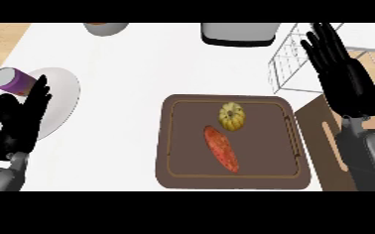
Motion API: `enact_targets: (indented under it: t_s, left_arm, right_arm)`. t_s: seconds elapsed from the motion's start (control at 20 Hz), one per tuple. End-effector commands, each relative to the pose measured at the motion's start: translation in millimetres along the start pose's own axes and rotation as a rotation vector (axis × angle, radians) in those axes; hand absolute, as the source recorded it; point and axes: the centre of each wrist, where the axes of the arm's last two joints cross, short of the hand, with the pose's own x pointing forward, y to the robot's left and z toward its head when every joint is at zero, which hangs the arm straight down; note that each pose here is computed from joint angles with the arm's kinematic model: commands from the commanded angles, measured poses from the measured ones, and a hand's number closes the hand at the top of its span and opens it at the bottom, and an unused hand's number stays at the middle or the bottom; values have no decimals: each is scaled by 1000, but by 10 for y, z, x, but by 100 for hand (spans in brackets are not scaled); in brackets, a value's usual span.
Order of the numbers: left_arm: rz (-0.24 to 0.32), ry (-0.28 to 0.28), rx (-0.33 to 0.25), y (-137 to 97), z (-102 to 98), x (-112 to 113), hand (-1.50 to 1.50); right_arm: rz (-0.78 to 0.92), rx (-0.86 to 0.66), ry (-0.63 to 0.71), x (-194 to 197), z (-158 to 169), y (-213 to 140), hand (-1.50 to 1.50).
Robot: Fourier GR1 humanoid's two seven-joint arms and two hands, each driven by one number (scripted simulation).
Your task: Pick the squash from the tray and place it in the tiered shelf
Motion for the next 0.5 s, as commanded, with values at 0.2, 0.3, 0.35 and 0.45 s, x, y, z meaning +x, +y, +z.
enact_targets:
  t_s: [0.2,0.3,0.35,0.45]
  left_arm:
    - [141,181,-82,-271,185,-394,0]
    - [157,189,-86,-258,188,-385,0]
    - [183,221,-96,-283,223,-447,0]
    - [243,259,-141,-418,252,-493,0]
  right_arm:
    - [689,-283,-86,554,58,-362,150]
    - [978,-361,199,350,314,-935,150]
    - [1005,-455,235,323,370,-980,150]
    - [938,-571,249,221,419,-761,150]
